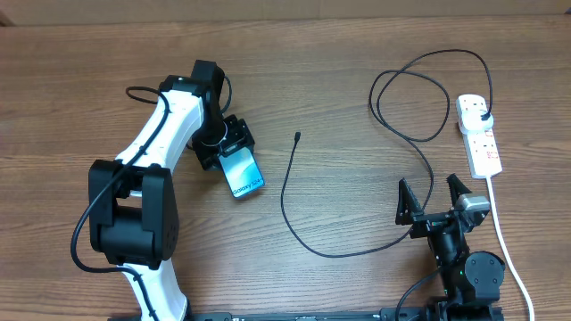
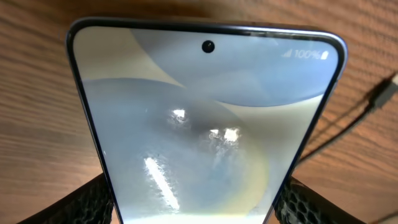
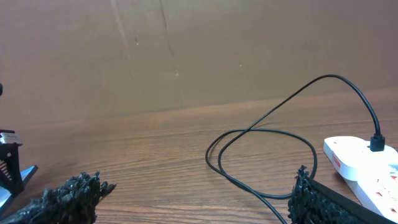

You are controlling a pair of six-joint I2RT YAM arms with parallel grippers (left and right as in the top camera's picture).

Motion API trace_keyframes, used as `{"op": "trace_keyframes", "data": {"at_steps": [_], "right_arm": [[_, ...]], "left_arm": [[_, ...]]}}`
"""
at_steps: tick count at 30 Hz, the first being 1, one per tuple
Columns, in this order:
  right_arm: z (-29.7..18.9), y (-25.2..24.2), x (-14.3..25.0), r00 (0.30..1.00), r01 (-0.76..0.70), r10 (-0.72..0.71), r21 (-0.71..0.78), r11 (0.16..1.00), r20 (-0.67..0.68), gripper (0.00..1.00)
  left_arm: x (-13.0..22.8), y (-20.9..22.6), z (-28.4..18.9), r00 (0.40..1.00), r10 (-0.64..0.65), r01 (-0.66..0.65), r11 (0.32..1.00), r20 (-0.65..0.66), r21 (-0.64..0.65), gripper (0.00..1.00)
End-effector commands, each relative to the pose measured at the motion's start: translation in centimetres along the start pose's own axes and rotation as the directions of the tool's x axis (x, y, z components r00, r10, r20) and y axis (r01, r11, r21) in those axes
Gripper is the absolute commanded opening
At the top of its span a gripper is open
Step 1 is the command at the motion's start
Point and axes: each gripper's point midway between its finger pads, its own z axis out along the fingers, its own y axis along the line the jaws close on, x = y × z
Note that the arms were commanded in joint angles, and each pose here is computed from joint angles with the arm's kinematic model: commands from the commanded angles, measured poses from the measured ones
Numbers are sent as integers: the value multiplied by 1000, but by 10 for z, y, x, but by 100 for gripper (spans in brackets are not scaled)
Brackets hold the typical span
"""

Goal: Plug charger to phone and switch on socket
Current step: 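Carry the phone with the left gripper toward the table center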

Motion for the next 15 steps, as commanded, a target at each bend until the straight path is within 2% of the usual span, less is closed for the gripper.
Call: {"op": "trace_keyframes", "data": {"at_steps": [1, 15], "right_arm": [[0, -2, 2, 1000, 2, -2, 4, 1000, 5, 100], [0, -2, 2, 1000, 2, -2, 4, 1000, 5, 100]], "left_arm": [[6, -17, -6, 999, 22, -20, 997, -34, 68, 74], [15, -28, -7, 995, 53, -42, 990, -80, 134, 75]]}}
